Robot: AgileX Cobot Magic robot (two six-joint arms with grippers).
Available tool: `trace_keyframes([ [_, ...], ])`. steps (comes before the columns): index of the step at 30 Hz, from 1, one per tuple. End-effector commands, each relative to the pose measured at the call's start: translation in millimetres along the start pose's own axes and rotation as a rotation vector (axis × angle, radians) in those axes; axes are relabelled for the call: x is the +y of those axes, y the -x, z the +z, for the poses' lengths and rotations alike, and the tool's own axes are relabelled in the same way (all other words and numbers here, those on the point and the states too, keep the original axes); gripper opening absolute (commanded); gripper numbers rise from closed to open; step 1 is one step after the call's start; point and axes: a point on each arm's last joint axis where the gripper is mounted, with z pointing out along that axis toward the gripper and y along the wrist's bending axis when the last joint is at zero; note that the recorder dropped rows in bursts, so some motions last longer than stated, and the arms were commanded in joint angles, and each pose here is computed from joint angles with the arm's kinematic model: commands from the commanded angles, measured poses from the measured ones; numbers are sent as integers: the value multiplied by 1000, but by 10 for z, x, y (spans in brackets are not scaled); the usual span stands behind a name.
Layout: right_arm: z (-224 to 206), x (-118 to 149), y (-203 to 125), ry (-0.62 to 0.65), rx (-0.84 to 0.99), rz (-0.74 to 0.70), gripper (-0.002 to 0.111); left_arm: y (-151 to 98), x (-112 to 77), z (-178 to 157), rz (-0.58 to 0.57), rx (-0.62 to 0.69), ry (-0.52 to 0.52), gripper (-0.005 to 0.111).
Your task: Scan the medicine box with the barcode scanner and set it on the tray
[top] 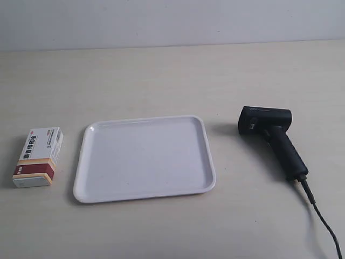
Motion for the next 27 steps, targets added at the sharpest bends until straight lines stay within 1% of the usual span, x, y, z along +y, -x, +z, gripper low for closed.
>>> trace_keyframes([
  [1, -3, -3, -2, -2, -12, 1, 0, 2, 1, -5, 0, -5, 1, 4],
  [24, -3, -2, 1, -1, -14, 3, 0, 2, 1, -5, 0, -5, 1, 4],
  [27, -3, -2, 1, -1, -14, 3, 0, 30, 1, -5, 0, -35, 1, 4],
])
